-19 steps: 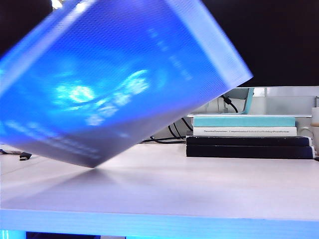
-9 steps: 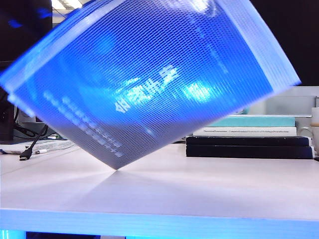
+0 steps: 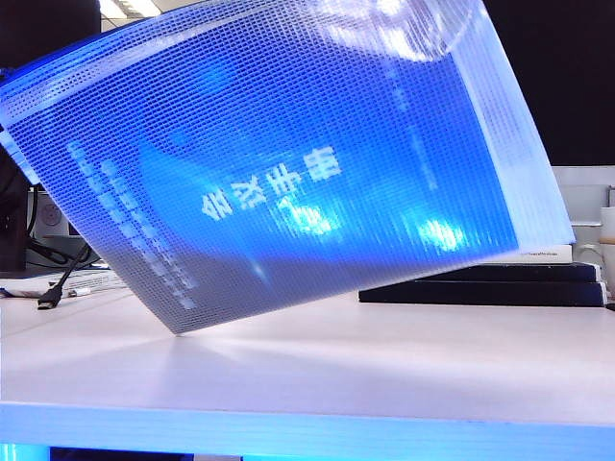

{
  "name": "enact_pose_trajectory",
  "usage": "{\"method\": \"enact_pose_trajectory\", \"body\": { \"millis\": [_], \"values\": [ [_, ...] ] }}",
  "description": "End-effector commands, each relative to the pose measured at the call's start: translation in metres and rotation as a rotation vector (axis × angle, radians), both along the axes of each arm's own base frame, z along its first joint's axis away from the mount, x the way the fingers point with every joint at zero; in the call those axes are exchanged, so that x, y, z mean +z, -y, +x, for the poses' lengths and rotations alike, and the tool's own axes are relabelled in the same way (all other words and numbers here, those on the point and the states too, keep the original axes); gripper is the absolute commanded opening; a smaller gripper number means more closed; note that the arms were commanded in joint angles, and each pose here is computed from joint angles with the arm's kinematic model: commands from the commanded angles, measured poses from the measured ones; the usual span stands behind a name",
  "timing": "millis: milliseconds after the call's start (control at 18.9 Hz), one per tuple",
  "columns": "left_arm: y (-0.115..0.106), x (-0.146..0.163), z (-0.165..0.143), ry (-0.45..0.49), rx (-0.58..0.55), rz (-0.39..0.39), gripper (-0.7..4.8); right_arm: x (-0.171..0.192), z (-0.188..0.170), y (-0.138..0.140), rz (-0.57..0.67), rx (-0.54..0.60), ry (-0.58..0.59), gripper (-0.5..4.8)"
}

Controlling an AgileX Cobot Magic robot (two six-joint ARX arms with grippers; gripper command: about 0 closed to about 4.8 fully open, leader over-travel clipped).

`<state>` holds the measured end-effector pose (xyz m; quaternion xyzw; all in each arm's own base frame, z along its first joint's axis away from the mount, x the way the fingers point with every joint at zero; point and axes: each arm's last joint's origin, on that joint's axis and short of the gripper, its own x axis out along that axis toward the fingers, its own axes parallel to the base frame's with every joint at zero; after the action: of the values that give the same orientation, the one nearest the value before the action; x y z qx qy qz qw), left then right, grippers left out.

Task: Pick up the transparent plastic file bag with a blue zipper and open its zipper.

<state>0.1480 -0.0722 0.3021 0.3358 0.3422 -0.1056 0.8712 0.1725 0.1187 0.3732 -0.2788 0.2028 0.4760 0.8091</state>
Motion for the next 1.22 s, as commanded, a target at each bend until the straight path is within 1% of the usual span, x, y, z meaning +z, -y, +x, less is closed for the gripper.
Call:
{"method": "enact_pose_trajectory", "body": {
  "millis": [53,159,212,317,476,582,635,688,741,847,952,1005,1111,1164,1217],
  "values": [
    [0.007,0.004,0.001,-0.019,-0.115,-0.168,4.79,-0.01,-0.001,0.002,-0.097,0.02,-0.015,-0.05],
    [0.012,0.007,0.002,-0.044,-0.202,-0.31,4.79,-0.028,0.006,0.0,-0.199,-0.005,-0.074,-0.05],
    [0.013,0.008,0.002,-0.039,-0.22,-0.339,4.79,-0.036,0.01,-0.002,-0.226,-0.013,-0.097,-0.05],
    [0.014,0.01,0.003,-0.022,-0.22,-0.36,4.79,-0.048,0.019,-0.007,-0.285,-0.041,-0.111,-0.05],
    [0.014,0.01,0.003,-0.022,-0.212,-0.371,4.79,-0.062,0.035,-0.012,-0.388,-0.096,-0.1,-0.05],
    [0.013,0.011,0.001,-0.019,-0.212,-0.379,4.79,-0.067,0.047,-0.009,-0.399,-0.147,-0.106,0.0],
    [0.013,0.012,0.001,-0.015,-0.213,-0.382,4.79,-0.068,0.051,-0.007,-0.372,-0.175,-0.117,0.7],
    [0.011,0.016,-0.002,0.019,-0.215,-0.392,4.79,-0.062,0.06,0.008,-0.217,-0.234,-0.159,3.36],
    [0.011,0.018,-0.002,0.038,-0.217,-0.4,4.79,-0.06,0.062,0.013,-0.181,-0.23,-0.17,3.36],
    [0.01,0.024,-0.003,0.095,-0.209,-0.428,4.79,-0.05,0.067,0.027,-0.015,-0.306,-0.197,3.34],
    [0.007,0.032,-0.004,0.178,-0.177,-0.449,4.79,-0.035,0.069,0.043,0.131,-0.375,-0.159,3.22],
    [0.002,0.039,-0.005,0.245,-0.158,-0.484,4.79,-0.017,0.065,0.056,0.222,-0.442,-0.069,3.09],
    [-0.007,0.043,-0.006,0.284,-0.11,-0.517,4.79,-0.002,0.057,0.068,0.276,-0.493,0.022,3.03],
    [-0.02,0.046,-0.007,0.317,-0.048,-0.532,4.79,0.009,0.044,0.079,0.332,-0.538,0.126,2.91],
    [-0.026,0.047,-0.007,0.335,-0.024,-0.542,4.79,0.012,0.038,0.083,0.352,-0.56,0.169,2.91]
  ]
}}
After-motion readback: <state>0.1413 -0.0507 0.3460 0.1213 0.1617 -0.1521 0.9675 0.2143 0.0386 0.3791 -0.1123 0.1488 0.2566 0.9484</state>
